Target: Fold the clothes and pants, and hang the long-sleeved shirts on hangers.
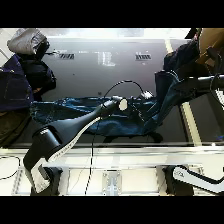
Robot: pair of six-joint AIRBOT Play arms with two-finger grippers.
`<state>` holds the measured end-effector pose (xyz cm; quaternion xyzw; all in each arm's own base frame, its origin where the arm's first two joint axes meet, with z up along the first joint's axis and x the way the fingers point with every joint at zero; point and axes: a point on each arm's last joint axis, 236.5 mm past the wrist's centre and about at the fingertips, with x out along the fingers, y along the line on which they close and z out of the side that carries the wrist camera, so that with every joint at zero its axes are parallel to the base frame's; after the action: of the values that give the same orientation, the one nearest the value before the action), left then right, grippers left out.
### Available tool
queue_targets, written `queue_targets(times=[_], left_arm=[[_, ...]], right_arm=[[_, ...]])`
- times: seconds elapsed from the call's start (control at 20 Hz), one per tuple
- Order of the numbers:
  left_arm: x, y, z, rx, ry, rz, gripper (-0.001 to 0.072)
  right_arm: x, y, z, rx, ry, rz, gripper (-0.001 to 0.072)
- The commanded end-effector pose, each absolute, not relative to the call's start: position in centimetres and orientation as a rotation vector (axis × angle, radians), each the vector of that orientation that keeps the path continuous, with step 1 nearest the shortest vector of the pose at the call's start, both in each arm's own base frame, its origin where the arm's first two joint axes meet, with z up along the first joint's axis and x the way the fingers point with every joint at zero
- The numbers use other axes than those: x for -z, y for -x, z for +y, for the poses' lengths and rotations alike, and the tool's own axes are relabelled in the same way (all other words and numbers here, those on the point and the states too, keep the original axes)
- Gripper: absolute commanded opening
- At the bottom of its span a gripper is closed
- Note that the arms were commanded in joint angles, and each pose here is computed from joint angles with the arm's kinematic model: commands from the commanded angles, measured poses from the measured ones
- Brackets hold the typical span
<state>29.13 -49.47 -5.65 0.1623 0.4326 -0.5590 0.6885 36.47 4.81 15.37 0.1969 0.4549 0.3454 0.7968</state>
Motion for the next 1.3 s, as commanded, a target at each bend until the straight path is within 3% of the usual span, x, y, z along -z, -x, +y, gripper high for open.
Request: queue_targets(times=[0.0,0.3,0.5,0.75,0.9,1.1,1.25], left_arm=[[6.7,-27.1,-50.1,1.324,-0.327,1.039,0.0024],[8.7,-26.4,-51.0,1.322,-0.214,1.110,0.0024],[2.6,-32.1,-48.3,1.244,-0.131,1.016,0.0024],[-7.8,-43.1,-32.8,0.957,-0.017,0.927,0.0024],[-13.6,-47.1,-22.1,0.759,0.095,0.842,0.0024],[-19.7,-47.7,-12.6,0.594,0.134,0.722,0.0024],[-22.5,-47.0,-9.7,0.537,0.134,0.659,0.0024]], right_arm=[[-15.7,-36.7,6.2,-0.756,-0.425,0.972,0.0035],[-18.5,-36.4,7.9,-0.828,-0.480,0.901,0.0035],[-18.7,-34.1,9.9,-0.856,-0.422,0.966,0.0034],[-16.8,-33.0,14.5,-0.865,-0.339,1.076,0.0034],[-14.5,-32.2,18.3,-0.841,-0.252,1.165,0.0034],[-8.8,-31.4,26.7,-0.847,-0.181,1.293,0.0034],[-1.8,-30.5,35.0,-0.860,-0.194,1.378,0.0034]])
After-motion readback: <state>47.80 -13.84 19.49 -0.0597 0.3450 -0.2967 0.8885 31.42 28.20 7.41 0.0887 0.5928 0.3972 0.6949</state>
